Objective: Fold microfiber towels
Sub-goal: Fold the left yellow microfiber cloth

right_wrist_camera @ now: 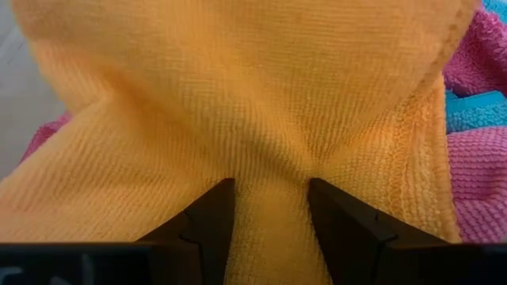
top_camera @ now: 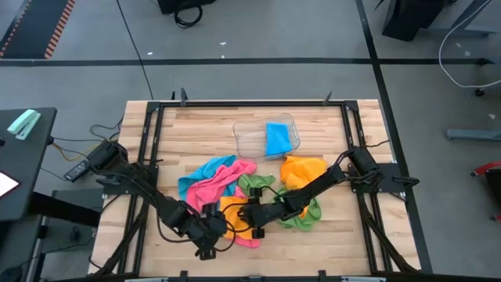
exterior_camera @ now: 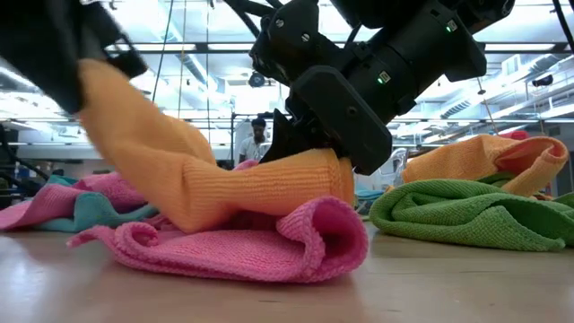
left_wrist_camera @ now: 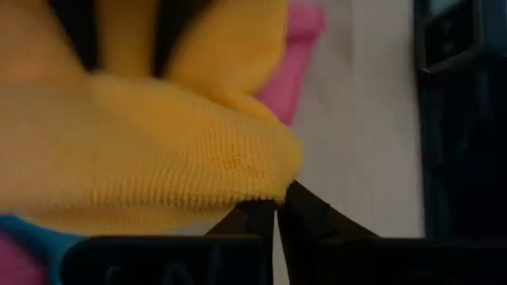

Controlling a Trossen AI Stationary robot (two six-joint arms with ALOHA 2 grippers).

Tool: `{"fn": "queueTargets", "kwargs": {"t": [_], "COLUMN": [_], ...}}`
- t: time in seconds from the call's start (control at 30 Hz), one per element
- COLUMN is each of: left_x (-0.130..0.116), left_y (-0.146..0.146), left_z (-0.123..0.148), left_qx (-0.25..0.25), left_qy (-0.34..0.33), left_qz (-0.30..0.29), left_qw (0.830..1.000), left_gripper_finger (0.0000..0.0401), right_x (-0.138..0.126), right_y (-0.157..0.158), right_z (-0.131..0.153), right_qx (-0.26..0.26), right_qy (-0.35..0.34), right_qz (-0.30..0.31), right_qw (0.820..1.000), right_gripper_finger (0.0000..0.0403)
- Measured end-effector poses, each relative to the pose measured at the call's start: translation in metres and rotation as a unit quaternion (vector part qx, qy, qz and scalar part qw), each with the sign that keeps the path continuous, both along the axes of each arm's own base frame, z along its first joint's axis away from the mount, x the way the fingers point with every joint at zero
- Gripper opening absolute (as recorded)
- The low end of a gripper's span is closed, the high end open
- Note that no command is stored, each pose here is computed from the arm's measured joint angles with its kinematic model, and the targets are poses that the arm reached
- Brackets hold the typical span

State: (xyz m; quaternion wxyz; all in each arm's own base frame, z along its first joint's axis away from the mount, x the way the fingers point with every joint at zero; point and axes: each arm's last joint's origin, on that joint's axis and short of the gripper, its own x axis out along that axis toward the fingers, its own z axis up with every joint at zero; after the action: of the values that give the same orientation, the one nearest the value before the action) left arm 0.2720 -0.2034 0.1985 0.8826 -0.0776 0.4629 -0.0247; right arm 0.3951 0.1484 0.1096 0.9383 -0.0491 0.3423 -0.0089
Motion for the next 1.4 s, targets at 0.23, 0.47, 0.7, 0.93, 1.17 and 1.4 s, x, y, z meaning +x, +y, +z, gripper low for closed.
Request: {"fn": "queueTargets", "kwargs": {"t": [0.23, 0.47, 0.7, 0.93, 1.17, 1.4], "left_x": [0.006, 0.019, 0.033, 0.040, 0.043, 0.043], "left_y": [0.002, -0.003, 0.004, 0.011, 0.004, -0.003], "left_z": [0.001, -0.017, -0.020, -0.024, -0.050, -0.045], "left_qx": [0.091, 0.127, 0.106, 0.120, 0.118, 0.099], "left_qy": [-0.045, -0.059, -0.075, -0.076, -0.045, -0.061], "left_qz": [-0.013, -0.053, -0.063, -0.054, -0.089, -0.135], "left_qw": [0.995, 0.989, 0.990, 0.988, 0.988, 0.984], "left_gripper_finger": [0.0017, 0.0029, 0.0048, 0.0035, 0.0030, 0.0028], "right_x": [0.000, 0.000, 0.000, 0.000, -0.002, -0.002], "right_y": [0.000, 0.000, 0.001, 0.001, 0.003, 0.003], "right_z": [0.000, 0.000, 0.000, 0.000, -0.002, -0.002], "right_qx": [0.002, 0.002, 0.011, 0.011, 0.017, 0.012], "right_qy": [0.000, 0.000, 0.002, 0.002, 0.005, 0.005], "right_qz": [-0.001, -0.002, 0.001, 0.002, -0.003, 0.002], "right_qw": [1.000, 1.000, 1.000, 1.000, 1.000, 1.000], "right_gripper_finger": [0.0174, 0.0174, 0.0174, 0.0174, 0.0174, 0.0174]}}
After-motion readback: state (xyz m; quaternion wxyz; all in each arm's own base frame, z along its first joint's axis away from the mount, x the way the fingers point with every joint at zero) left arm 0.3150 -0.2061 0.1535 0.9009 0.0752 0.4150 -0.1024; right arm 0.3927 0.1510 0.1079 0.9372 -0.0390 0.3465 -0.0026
